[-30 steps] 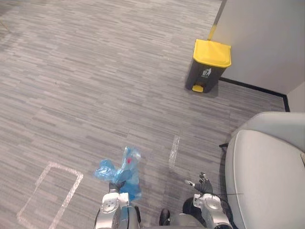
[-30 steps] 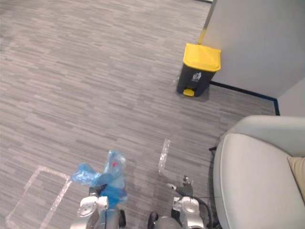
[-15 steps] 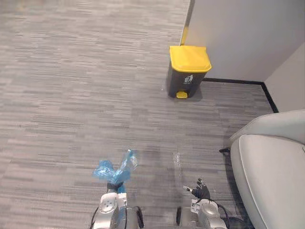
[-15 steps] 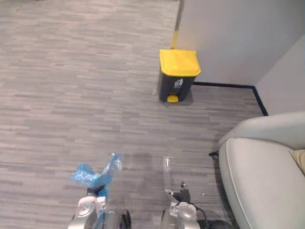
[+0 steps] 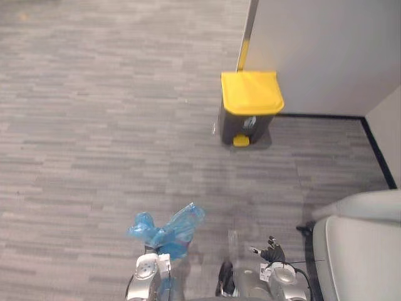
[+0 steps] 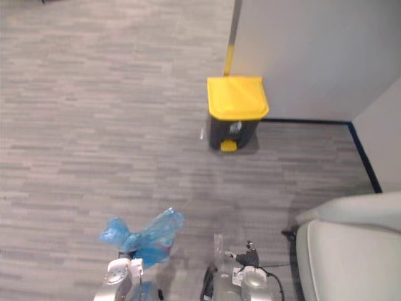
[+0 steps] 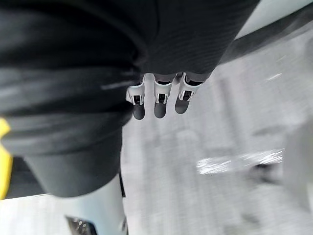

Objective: Gather rubbish on tea table into small bin, then transfer packed bag to large trash can.

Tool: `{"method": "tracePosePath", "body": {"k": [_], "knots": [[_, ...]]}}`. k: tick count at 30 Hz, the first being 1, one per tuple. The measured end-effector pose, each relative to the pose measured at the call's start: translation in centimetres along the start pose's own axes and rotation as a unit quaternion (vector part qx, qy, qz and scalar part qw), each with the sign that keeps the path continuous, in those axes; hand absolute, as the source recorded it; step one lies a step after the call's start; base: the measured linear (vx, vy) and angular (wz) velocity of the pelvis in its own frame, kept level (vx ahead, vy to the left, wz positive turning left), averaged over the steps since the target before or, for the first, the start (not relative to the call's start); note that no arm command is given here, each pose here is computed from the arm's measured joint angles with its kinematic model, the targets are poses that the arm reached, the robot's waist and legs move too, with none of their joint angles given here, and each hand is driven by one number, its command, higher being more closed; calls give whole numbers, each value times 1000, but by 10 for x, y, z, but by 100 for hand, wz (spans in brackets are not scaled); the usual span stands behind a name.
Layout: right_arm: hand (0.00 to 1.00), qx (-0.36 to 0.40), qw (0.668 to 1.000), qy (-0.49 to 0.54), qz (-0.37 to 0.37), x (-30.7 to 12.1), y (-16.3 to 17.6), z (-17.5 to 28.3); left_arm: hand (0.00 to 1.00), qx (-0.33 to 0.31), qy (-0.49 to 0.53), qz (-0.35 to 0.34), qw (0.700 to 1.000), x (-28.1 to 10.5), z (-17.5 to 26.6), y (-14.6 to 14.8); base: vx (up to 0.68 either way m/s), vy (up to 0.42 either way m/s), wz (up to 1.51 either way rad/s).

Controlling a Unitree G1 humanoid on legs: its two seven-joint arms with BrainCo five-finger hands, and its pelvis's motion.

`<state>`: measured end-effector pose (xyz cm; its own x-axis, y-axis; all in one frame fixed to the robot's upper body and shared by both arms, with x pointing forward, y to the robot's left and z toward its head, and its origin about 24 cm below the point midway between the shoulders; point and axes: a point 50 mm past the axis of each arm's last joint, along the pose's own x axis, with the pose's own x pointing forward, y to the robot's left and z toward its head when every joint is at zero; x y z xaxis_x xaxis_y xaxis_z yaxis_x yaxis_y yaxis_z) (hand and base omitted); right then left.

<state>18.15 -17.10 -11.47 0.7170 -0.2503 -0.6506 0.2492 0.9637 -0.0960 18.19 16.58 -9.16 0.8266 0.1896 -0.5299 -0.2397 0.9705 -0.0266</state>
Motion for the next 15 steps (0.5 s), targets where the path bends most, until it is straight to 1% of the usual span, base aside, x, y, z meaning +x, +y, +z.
{"method": "tracePosePath", "body": {"k": [3,5,6,8,11,15], "knots": [[0,4,1000,-5,3,0,4,3,100,-3,-1,4,1000,0,0,1,333,214,-73],[0,8,1000,13,-10,-1,-2,-5,100,-9,12,5,1000,-1,-6,0,412,368,-42],[0,9,1000,21,-6,-3,0,-10,100,-5,15,7,1000,2,-5,1,384,303,-31],[0,10,1000,24,-6,-4,1,-11,100,0,6,7,1000,4,0,3,362,198,-16],[0,4,1000,14,-4,-1,2,-5,100,2,17,9,1000,3,-6,4,316,186,-37],[0,-2,999,35,-7,-8,-2,-21,100,24,40,9,999,-5,-20,11,254,101,-31]]}}
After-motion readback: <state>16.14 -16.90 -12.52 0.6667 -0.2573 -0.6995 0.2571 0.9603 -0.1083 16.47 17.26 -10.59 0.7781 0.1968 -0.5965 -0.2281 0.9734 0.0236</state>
